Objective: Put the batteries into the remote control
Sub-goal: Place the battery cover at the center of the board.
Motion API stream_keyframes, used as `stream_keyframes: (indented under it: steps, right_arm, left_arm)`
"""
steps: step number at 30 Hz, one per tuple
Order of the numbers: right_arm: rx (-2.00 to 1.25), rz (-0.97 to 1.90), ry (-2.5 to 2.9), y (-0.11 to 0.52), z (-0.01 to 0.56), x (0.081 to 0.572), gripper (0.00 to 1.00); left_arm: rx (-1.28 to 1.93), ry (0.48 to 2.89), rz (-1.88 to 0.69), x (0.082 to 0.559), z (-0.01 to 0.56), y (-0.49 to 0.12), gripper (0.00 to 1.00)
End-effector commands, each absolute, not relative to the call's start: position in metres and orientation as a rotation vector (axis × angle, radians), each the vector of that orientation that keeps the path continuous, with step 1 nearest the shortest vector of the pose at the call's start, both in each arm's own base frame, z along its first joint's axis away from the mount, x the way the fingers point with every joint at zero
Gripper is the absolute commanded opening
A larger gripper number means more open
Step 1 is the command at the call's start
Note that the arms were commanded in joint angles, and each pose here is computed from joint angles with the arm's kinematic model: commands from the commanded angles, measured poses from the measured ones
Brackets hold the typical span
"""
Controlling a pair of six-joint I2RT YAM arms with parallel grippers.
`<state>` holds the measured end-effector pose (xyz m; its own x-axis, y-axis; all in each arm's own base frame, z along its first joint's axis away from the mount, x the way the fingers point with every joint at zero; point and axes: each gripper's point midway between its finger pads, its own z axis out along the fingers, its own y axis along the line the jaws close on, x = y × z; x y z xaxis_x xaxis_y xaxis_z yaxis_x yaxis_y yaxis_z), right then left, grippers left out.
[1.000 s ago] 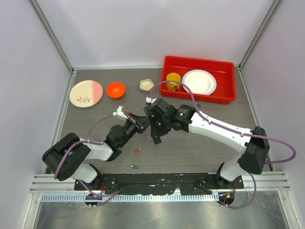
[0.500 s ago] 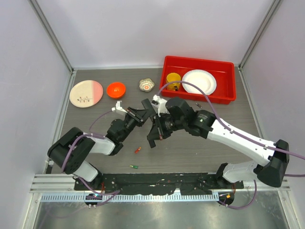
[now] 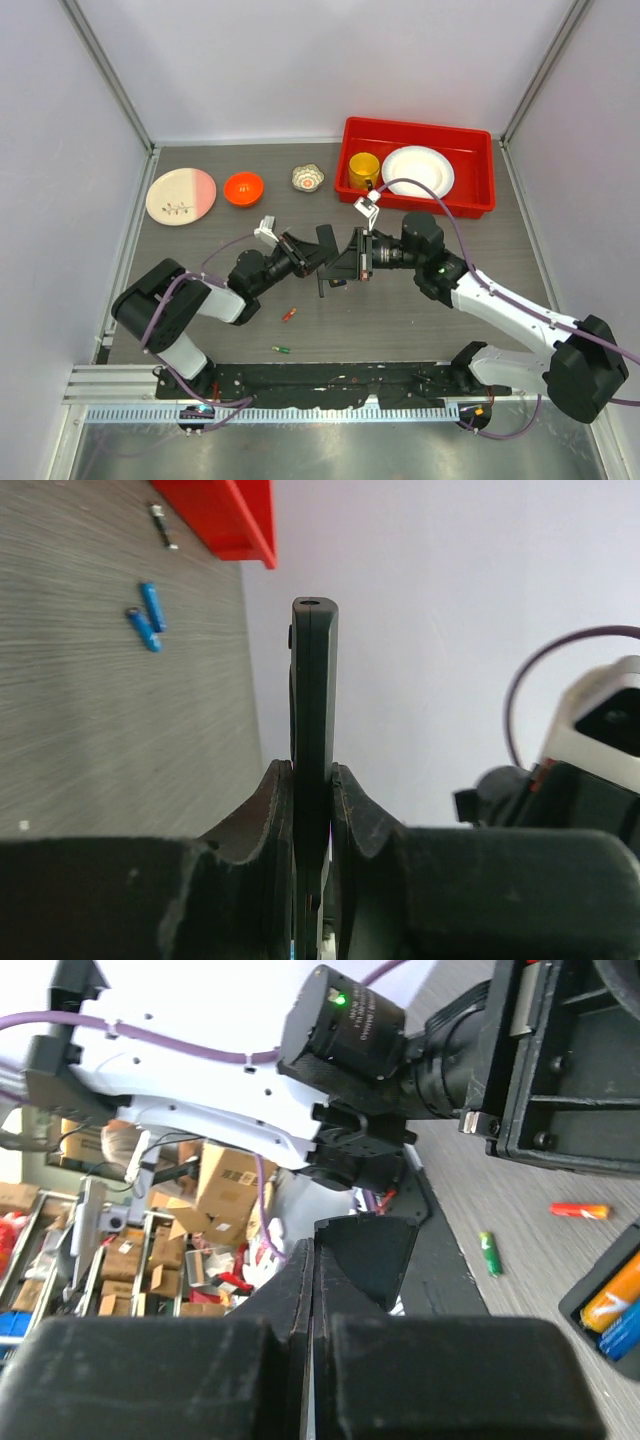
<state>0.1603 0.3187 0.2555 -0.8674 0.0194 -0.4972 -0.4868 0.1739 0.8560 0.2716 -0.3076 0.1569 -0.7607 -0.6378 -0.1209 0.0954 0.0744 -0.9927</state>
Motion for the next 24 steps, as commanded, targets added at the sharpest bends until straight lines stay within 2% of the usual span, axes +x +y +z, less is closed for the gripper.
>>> stream_keyframes:
  steps: [1,9,24]
  right_arm:
    - [-0.578,1.933,1.709,0.314,0.313,0.143,0.01]
    - [-0.565,2.063,1.514,0.295,0.327,0.131,0.01]
    - [-0.486,2.158,1.448,0.278,0.310,0.135,0.01]
  left_arm:
    - [-0.303,1.464,-1.998,0.251,0.258,-0.305,0.00]
    - [-0.291,1.414,-2.081,0.243,0.284,-0.301,0.00]
    - [-0.247,1.345,-2.178,0.225,0.316,-0.295,0.00]
